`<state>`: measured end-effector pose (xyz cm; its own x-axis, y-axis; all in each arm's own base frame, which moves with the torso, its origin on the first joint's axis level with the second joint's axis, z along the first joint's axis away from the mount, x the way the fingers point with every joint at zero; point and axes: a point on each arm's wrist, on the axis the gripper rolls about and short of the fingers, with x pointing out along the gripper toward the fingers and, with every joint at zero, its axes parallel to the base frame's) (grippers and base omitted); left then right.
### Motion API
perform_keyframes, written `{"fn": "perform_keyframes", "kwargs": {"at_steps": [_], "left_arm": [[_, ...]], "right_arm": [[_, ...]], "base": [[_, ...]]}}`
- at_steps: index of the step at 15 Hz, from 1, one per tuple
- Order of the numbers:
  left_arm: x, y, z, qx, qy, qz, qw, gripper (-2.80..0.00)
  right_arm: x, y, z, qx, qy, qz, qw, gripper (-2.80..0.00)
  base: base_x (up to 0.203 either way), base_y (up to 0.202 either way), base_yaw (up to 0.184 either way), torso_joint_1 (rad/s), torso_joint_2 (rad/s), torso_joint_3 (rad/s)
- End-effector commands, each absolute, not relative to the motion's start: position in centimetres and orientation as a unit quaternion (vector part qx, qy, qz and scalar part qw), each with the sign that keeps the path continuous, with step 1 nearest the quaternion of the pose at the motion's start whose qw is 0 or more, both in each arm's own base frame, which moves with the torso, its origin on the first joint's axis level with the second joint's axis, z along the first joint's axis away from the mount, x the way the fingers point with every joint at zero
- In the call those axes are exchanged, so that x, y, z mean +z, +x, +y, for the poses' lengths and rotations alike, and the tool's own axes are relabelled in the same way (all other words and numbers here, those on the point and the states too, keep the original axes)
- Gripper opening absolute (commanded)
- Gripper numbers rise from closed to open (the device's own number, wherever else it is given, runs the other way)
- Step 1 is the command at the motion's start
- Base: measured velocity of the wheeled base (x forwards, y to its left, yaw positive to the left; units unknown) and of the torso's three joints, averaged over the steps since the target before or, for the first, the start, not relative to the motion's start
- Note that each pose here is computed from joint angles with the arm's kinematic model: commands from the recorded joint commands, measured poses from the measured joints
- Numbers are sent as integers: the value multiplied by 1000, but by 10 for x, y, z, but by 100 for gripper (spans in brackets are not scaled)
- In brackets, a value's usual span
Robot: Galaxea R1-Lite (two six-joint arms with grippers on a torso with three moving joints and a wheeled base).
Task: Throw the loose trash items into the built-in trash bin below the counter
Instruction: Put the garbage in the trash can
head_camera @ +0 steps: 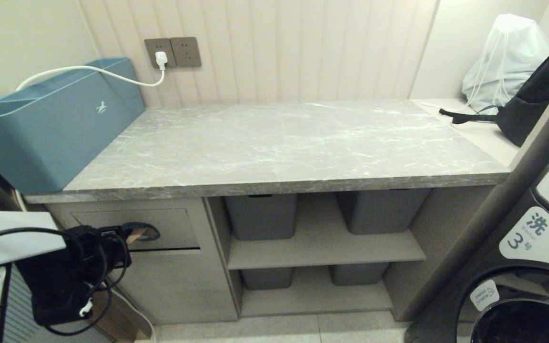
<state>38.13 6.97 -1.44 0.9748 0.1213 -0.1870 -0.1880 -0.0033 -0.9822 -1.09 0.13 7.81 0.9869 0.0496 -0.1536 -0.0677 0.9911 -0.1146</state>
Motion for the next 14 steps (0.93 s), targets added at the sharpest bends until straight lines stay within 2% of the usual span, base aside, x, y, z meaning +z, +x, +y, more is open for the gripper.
{"fn": "perform_keyframes", "kwargs": {"at_steps": [1, 8, 10, 14], "left_arm": [[-12, 392, 61, 98, -707, 13, 700, -280], [-26, 427, 52, 118, -714, -5, 690, -280], [-25, 430, 52, 115, -728, -11, 676, -280], [-29, 436, 53, 110, -732, -15, 672, -280]], "right_arm": [[78, -10, 1, 30, -60, 78, 995, -280], [78, -9, 1, 28, -60, 85, 994, -280], [78, -9, 1, 28, -60, 86, 994, -280], [78, -9, 1, 28, -60, 86, 994, -280]], "base": [[0, 0, 0, 0, 0, 0], [0, 0, 0, 0, 0, 0], [0, 0, 0, 0, 0, 0], [0, 0, 0, 0, 0, 0]]}}
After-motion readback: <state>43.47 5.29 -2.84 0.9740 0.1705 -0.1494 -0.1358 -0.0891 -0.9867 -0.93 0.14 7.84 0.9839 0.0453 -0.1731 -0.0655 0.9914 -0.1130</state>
